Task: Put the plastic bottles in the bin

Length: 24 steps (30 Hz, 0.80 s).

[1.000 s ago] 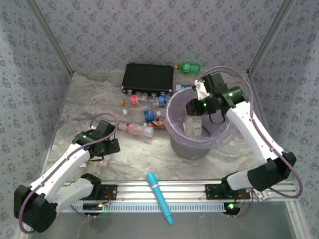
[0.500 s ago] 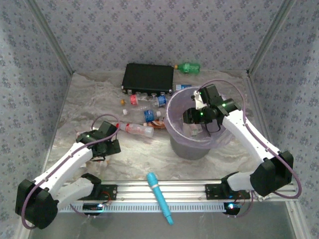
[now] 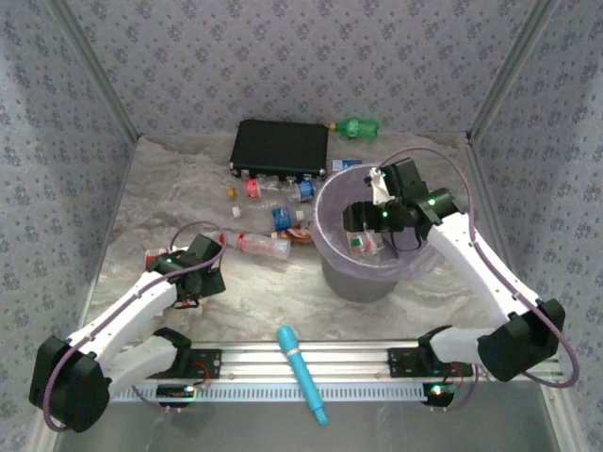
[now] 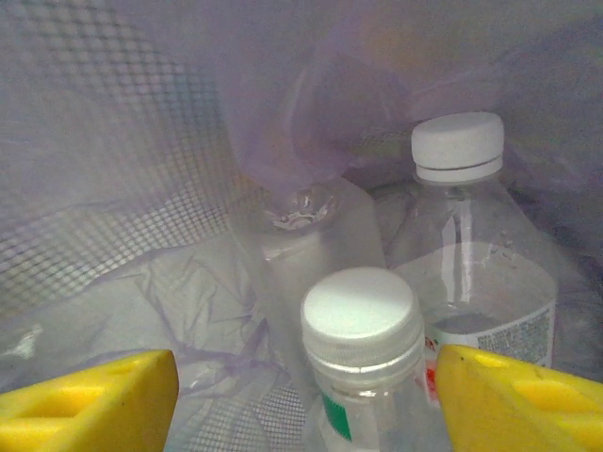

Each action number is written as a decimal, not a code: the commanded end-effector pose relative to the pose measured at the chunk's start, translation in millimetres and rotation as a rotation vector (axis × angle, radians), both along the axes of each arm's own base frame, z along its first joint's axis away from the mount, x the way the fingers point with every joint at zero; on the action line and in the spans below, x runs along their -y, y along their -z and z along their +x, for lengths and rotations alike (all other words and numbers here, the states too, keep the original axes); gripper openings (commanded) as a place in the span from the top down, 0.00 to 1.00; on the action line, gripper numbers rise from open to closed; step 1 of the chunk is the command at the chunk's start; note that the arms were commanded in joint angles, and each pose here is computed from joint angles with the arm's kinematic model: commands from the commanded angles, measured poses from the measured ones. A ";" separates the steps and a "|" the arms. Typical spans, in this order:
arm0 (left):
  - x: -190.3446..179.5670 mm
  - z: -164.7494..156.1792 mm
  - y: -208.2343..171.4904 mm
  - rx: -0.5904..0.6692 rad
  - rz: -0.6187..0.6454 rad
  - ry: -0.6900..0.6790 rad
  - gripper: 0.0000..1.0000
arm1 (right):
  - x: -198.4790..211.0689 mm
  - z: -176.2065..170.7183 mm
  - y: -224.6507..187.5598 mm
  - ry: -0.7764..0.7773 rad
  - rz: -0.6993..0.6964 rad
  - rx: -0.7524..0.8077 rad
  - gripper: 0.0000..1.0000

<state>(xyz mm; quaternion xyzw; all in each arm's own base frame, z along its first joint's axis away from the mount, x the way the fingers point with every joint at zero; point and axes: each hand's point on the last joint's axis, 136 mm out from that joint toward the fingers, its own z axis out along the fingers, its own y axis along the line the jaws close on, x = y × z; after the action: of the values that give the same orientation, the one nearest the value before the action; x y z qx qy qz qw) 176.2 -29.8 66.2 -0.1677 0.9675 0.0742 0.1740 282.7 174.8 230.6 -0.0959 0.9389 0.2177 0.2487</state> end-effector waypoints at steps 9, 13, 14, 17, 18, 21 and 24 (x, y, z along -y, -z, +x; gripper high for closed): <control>9.5 17.6 7.2 0.033 -0.018 0.018 0.14 | 13.9 -4.7 -87.1 0.016 0.157 0.257 0.26; 19.0 31.2 7.4 0.046 -0.035 0.038 0.20 | 18.2 -2.5 -97.6 0.035 0.174 0.292 0.26; 22.2 34.9 8.0 0.052 -0.047 0.038 0.21 | 19.8 -2.0 -97.6 0.039 0.171 0.292 0.26; 37.0 52.8 4.8 0.104 -0.103 0.049 0.21 | 22.4 -2.1 -96.4 0.047 0.168 0.291 0.26; 43.4 59.0 2.3 0.125 -0.121 0.061 0.21 | 23.1 -2.2 -95.8 0.050 0.167 0.291 0.26; 56.5 70.9 -8.6 0.163 -0.129 0.102 0.20 | 25.9 -2.2 -93.4 0.059 0.159 0.284 0.26; 54.5 69.2 -22.3 0.158 -0.050 0.142 0.08 | 28.9 -2.3 -92.3 0.068 0.149 0.284 0.26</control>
<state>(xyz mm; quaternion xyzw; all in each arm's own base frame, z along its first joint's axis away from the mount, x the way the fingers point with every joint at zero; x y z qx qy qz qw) 233.4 -77.3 67.3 -0.1300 0.9659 0.0206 0.2229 282.8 149.5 323.5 -0.0805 0.8783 0.2625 0.3914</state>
